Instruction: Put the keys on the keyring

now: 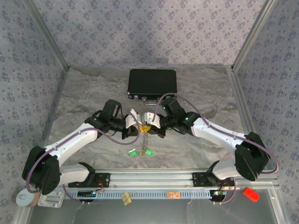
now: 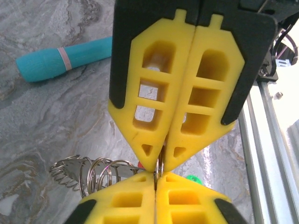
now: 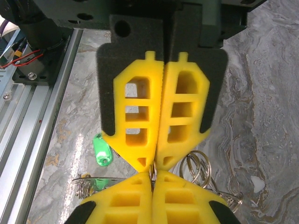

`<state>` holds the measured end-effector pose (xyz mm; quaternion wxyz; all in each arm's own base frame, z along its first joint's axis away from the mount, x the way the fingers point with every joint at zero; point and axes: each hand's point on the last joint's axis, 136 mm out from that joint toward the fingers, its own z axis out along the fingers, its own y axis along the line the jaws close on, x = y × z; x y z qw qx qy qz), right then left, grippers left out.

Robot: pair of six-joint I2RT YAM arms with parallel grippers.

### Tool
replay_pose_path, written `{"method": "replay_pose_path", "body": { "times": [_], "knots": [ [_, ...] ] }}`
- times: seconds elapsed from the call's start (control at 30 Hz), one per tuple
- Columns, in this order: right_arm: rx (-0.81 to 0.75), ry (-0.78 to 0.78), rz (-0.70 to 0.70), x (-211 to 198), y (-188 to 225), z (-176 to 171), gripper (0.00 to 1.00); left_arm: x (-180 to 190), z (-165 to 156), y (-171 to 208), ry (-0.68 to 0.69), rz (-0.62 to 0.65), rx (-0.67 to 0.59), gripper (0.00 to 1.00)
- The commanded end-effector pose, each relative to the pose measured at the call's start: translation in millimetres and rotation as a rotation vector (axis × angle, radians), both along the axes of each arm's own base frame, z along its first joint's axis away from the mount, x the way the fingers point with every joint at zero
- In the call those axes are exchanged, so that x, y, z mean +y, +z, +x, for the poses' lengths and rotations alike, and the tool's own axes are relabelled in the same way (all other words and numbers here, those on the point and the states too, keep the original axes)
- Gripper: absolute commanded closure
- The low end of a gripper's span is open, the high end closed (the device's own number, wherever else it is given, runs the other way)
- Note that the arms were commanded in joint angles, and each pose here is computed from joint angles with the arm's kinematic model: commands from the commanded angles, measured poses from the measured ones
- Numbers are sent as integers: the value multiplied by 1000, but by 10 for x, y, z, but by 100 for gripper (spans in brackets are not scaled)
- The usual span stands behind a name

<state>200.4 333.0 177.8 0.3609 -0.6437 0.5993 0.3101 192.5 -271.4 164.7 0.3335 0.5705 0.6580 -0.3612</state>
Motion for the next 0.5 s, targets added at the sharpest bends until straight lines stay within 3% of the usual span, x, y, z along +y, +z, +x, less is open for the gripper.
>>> {"method": "replay_pose_path", "body": {
  "times": [0.0,0.1,0.2,0.27,0.47],
  "knots": [
    [-20,33,59,122,174,-5,100,-53,-66,69,-52,-41,-11,100],
    [-15,7,45,81,105,35,98,-61,-6,64,-27,-50,-38,100],
    [9,-20,31,11,-19,73,82,-92,28,14,-2,-59,-57,100],
    [25,-33,23,-29,-85,89,77,-107,23,-31,2,-49,-70,100],
    [56,-39,8,-106,-190,85,72,-95,28,-102,6,-33,-80,100]
  ]
}}
